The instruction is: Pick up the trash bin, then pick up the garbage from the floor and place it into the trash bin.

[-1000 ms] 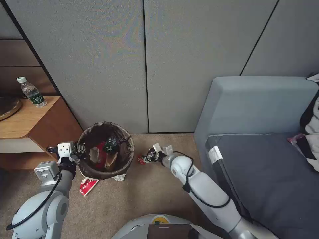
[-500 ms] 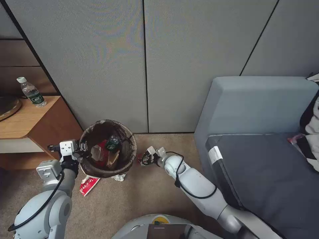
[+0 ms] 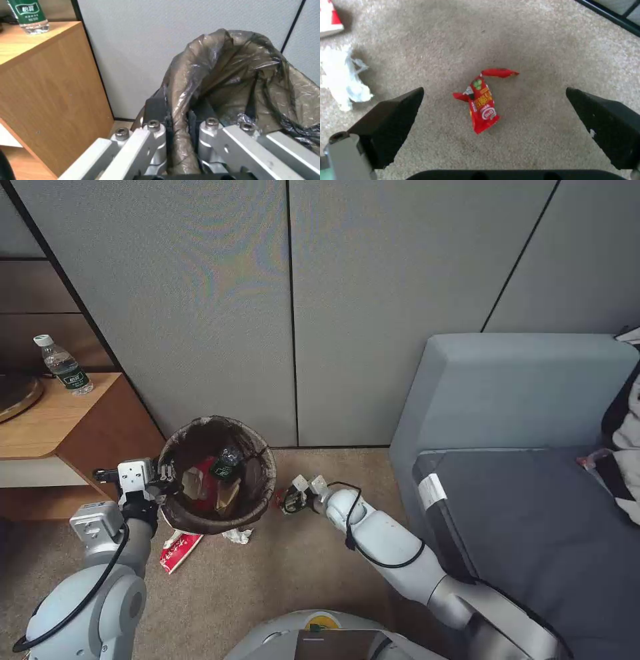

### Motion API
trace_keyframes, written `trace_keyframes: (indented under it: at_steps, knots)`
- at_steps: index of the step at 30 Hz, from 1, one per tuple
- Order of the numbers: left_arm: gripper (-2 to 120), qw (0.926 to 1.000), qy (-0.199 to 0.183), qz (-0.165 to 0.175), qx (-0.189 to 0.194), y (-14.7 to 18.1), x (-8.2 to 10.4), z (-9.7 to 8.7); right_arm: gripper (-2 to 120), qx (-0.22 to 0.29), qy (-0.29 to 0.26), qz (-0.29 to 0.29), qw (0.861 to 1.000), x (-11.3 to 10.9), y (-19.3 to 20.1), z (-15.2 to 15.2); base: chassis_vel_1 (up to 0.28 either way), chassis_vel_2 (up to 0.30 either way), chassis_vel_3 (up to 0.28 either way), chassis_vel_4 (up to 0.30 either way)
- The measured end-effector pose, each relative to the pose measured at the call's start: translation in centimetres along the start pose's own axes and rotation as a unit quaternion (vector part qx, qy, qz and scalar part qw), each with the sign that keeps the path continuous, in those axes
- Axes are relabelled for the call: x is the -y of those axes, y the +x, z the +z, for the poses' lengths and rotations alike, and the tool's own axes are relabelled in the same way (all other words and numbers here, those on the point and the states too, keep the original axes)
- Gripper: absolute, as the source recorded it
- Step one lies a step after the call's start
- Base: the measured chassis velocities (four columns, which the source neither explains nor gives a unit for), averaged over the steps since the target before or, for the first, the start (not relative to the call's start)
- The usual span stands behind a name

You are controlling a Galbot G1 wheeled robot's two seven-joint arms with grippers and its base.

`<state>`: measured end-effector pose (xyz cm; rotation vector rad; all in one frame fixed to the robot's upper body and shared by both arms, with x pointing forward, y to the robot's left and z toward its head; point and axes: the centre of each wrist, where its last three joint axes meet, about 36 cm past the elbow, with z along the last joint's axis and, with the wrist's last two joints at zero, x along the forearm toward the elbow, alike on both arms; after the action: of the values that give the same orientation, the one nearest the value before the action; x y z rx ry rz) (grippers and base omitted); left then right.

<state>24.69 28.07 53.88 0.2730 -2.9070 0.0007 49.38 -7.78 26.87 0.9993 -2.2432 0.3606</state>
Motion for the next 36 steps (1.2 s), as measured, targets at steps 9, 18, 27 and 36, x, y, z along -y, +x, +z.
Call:
trace_keyframes:
  at_steps: [9, 18, 27, 36]
  knots:
    - [7, 1.0, 0.002, -0.003, -0.002, 0.0, 0.0, 0.0, 100, -0.023, 0.02, 0.001, 1.0, 0.6, -2.1, 0.7, 0.0, 0.0, 0.0, 0.0]
    - [7, 0.9999, 0.005, -0.007, -0.005, 0.1, 0.1, 0.2, 100, -0.039, 0.023, -0.002, 0.999, 0.5, -3.7, 0.7, 0.0, 0.0, 0.0, 0.0]
    - [7, 0.9999, 0.007, -0.007, -0.005, 0.1, 0.2, 0.2, 100, -0.054, 0.037, 0.01, 0.998, -0.4, -5.1, 0.5, 0.0, 0.0, 0.0, 0.0]
    - [7, 0.9999, 0.006, -0.008, -0.006, 0.1, 0.2, 0.3, 100, -0.078, 0.047, 0.027, 0.995, -1.1, -6.0, 0.5, 0.0, 0.0, 0.0, 0.0]
